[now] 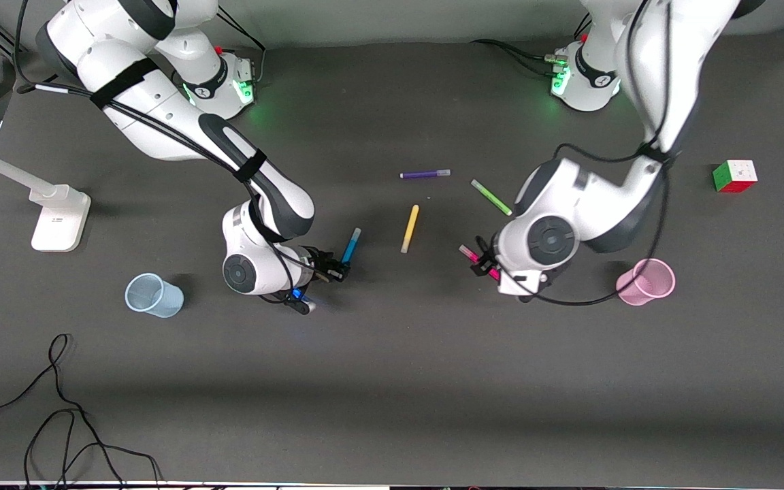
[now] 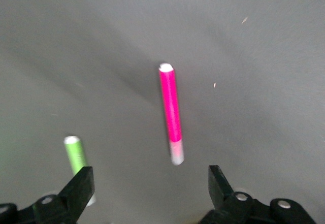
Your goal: Place pink and blue markers in matching cups
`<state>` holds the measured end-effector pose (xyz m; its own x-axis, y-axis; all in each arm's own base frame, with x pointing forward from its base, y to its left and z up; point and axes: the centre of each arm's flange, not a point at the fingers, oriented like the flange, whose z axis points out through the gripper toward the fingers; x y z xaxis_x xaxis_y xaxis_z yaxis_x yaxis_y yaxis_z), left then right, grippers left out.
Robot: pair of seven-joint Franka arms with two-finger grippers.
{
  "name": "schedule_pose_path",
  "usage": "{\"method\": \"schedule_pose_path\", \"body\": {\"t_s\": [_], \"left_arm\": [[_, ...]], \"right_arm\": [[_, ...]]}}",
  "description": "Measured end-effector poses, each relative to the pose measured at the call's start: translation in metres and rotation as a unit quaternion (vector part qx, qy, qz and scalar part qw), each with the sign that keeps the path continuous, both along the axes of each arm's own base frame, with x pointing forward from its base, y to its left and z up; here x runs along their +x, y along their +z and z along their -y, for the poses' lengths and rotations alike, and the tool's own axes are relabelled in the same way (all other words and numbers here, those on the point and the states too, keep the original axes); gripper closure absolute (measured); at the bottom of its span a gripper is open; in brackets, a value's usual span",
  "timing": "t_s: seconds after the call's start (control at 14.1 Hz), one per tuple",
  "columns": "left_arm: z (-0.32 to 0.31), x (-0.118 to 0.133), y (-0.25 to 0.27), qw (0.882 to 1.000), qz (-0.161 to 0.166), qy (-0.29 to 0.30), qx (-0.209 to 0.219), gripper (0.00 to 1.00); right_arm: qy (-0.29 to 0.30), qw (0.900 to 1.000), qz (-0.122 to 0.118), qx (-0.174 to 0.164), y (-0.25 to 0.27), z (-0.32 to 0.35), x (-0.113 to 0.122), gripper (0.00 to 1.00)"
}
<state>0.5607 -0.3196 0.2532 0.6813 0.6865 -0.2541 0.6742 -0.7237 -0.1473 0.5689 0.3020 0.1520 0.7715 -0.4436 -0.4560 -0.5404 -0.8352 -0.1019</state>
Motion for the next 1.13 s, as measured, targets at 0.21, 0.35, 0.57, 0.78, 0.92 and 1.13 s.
{"method": "schedule_pose_path", "body": {"t_s": [0.21,0.35,0.57,0.78,0.92,1.13], "left_arm": [[0.011,-0.015,-0.056,1.000,0.009,0.021,-0.015,0.00],[0.010,-0.018,-0.069,1.000,0.003,0.023,-0.015,0.01],[0.010,-0.018,-0.072,1.000,0.005,0.024,-0.017,0.06],[0.010,-0.019,-0.074,1.000,0.005,0.024,-0.017,0.37],[0.009,-0.019,-0.074,1.000,0.005,0.025,-0.016,0.57],[0.006,-0.017,-0.075,0.999,0.006,0.029,-0.016,0.71]], "right_arm": [[-0.002,1.000,0.000,0.000,0.001,0.000,0.001,0.83],[-0.002,1.000,0.002,0.000,0.002,0.000,0.002,0.83],[0.003,1.000,0.005,0.000,0.026,0.003,0.012,0.83],[0.023,0.998,0.043,-0.031,0.104,0.033,0.030,0.83],[0.028,0.993,0.092,-0.062,0.162,0.071,0.040,0.83],[0.060,0.982,0.156,-0.089,0.220,0.148,0.044,0.83]]}}
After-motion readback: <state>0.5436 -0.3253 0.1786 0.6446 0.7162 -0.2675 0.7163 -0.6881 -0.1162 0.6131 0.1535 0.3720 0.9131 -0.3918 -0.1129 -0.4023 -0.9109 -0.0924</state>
